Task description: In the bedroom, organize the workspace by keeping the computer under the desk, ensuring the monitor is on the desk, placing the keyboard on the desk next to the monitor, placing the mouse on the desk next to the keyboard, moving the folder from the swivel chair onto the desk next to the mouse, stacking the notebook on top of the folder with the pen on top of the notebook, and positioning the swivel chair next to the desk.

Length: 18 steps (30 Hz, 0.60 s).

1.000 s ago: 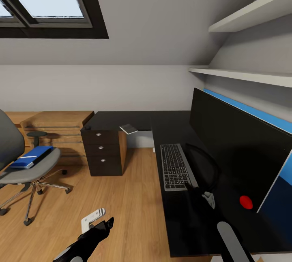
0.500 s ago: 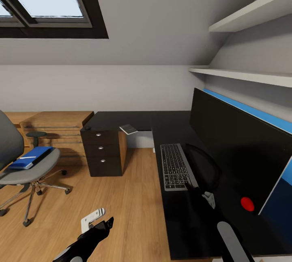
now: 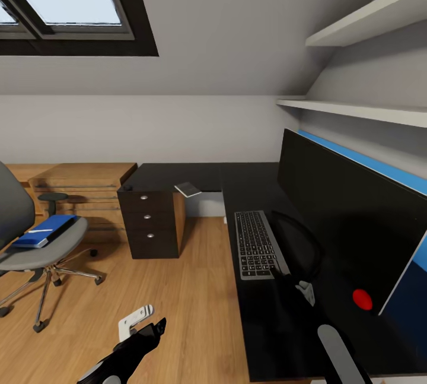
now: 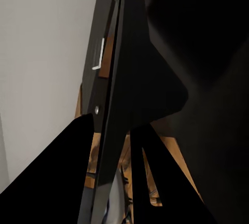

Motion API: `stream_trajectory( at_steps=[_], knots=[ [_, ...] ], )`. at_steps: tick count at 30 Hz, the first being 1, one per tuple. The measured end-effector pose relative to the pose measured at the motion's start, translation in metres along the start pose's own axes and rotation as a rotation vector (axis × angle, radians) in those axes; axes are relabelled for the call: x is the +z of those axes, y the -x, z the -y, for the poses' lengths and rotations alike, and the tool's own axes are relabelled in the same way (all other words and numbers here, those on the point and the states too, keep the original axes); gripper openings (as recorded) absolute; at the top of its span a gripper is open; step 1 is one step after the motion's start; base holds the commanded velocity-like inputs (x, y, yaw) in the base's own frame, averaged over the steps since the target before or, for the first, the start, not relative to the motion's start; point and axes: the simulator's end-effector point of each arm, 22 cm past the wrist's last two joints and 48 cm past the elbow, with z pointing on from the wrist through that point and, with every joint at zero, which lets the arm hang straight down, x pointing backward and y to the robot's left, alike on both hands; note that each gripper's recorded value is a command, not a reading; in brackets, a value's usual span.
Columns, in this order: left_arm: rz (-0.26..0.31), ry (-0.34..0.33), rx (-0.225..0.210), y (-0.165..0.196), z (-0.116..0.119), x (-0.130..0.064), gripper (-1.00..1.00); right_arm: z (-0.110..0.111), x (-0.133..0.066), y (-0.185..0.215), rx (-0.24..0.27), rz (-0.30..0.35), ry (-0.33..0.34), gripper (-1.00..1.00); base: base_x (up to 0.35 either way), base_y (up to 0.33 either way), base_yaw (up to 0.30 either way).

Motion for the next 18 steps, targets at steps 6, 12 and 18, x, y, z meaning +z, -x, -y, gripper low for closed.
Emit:
stream_trajectory(
  at_steps=[6, 12, 18],
  knots=[
    [0.003, 0.007, -0.004, -0.005, -0.007, 0.007, 1.00, 0.010, 0.002, -0.002, -0.001, 0.000, -0.001, -1.00, 0.000, 0.000, 0.000],
    [0.010, 0.016, -0.014, -0.008, -0.017, 0.013, 1.00, 0.020, 0.003, -0.004, -0.001, 0.000, -0.001, -1.00, 0.000, 0.000, 0.000],
    [0.012, 0.016, -0.015, -0.010, -0.018, 0.016, 1.00, 0.024, 0.004, -0.005, -0.001, 0.000, -0.001, -1.00, 0.000, 0.000, 0.000]
  ],
)
